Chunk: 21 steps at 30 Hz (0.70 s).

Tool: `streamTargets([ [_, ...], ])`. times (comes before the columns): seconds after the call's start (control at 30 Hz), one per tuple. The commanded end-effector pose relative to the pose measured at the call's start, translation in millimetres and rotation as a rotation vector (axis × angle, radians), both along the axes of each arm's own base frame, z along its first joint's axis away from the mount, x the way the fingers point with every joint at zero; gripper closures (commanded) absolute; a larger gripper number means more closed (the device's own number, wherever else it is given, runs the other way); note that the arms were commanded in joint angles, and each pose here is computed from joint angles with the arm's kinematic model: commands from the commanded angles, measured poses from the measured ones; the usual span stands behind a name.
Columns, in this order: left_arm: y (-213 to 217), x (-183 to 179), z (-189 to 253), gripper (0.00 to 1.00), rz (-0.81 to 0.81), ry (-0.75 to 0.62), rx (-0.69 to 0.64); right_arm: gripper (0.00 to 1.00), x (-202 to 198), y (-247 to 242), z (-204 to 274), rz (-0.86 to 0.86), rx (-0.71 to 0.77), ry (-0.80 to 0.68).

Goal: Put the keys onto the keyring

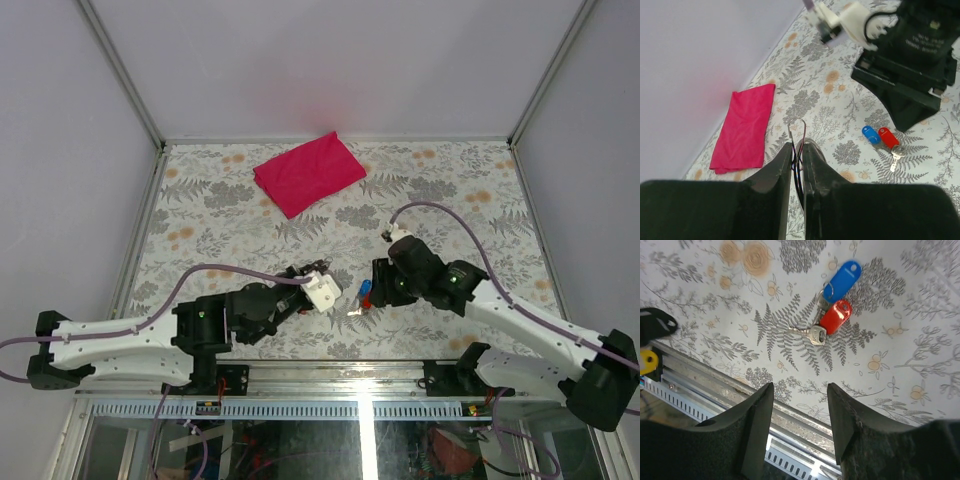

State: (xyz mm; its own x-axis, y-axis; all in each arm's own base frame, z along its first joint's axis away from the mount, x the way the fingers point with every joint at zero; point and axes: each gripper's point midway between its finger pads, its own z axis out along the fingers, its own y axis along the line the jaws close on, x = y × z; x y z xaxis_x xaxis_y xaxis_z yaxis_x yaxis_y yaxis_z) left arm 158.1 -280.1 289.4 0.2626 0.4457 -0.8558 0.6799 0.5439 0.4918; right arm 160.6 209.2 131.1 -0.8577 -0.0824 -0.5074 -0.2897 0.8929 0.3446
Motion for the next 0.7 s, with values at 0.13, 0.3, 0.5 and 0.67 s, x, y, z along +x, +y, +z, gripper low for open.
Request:
streamTargets([
  [0.13, 12.1, 7.4, 5.6, 1.0, 0.041, 0.013, -0.056, 0.49, 19.0, 33.4, -31.3, -0.041, 0.208, 0.077],
  [0.3, 15.3, 9.8, 3.2, 1.0, 0.051, 0.016, -0.062, 0.53, 35.1, 30.6, -52.2, -0.101, 0.179, 0.072],
  [0.5, 16.3, 11.5, -2.9, 1.0, 0.054, 0.031, -0.049, 0.54, 59.5, 25.9, -65.5, -0.098, 0.105, 0.024],
  [0.67, 17.7, 12.9, -5.1, 1.0, 0.059, 0.033, -0.039, 0.56, 73.7, 28.3, -70.8, 0.026, 0.02, 0.01],
])
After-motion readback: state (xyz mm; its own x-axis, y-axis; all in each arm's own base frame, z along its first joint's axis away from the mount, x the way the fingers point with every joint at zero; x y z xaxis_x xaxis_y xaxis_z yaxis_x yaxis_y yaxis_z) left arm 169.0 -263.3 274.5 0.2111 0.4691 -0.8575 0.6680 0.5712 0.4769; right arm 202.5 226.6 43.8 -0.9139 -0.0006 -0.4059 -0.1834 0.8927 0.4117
